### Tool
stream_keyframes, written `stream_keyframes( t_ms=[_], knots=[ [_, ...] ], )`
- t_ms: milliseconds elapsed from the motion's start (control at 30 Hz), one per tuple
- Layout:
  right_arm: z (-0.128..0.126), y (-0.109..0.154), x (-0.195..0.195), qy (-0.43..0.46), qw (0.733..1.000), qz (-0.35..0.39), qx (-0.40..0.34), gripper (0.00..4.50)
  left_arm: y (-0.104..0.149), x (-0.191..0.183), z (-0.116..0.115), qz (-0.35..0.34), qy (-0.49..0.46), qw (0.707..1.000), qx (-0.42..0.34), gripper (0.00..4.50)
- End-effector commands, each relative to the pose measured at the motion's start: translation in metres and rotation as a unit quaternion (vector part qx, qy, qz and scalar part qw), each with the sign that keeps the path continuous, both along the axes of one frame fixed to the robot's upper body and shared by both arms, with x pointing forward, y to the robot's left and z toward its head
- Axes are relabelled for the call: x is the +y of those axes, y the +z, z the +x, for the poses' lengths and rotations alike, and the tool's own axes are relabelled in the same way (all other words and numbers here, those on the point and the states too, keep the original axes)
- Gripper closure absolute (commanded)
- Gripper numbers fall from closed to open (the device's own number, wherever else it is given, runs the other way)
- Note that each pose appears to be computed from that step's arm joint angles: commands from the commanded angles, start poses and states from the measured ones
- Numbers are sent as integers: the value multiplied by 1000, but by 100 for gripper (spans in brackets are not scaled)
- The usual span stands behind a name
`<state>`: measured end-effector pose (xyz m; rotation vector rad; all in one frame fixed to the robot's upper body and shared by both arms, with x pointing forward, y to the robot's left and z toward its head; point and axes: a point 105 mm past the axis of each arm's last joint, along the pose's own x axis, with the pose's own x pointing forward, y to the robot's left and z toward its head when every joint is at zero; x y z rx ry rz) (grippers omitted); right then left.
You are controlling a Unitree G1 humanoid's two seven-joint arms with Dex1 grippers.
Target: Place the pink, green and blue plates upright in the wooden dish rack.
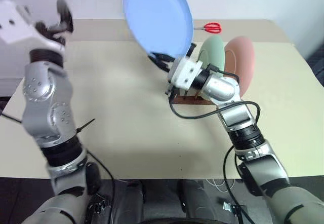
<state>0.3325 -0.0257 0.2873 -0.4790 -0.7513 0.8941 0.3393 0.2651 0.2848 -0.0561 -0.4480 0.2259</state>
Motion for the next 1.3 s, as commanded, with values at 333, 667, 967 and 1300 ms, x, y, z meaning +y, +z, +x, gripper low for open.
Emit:
stream_keyframes(
  t_ms=[333,667,967,1300],
  knots=[
    [-23,30,-35,146,932,224,243,450,-106,-124,-27,172,-344,914,129,2],
    [-16,12,-50,135,875,297,359,450,-124,-158,-43,156,-445,870,145,2],
    [-10,6,-55,131,847,334,392,450,-125,-160,-46,157,-451,867,145,2],
    [0,-1,-63,114,824,365,419,450,-123,-163,-54,155,-467,860,137,2]
  ],
)
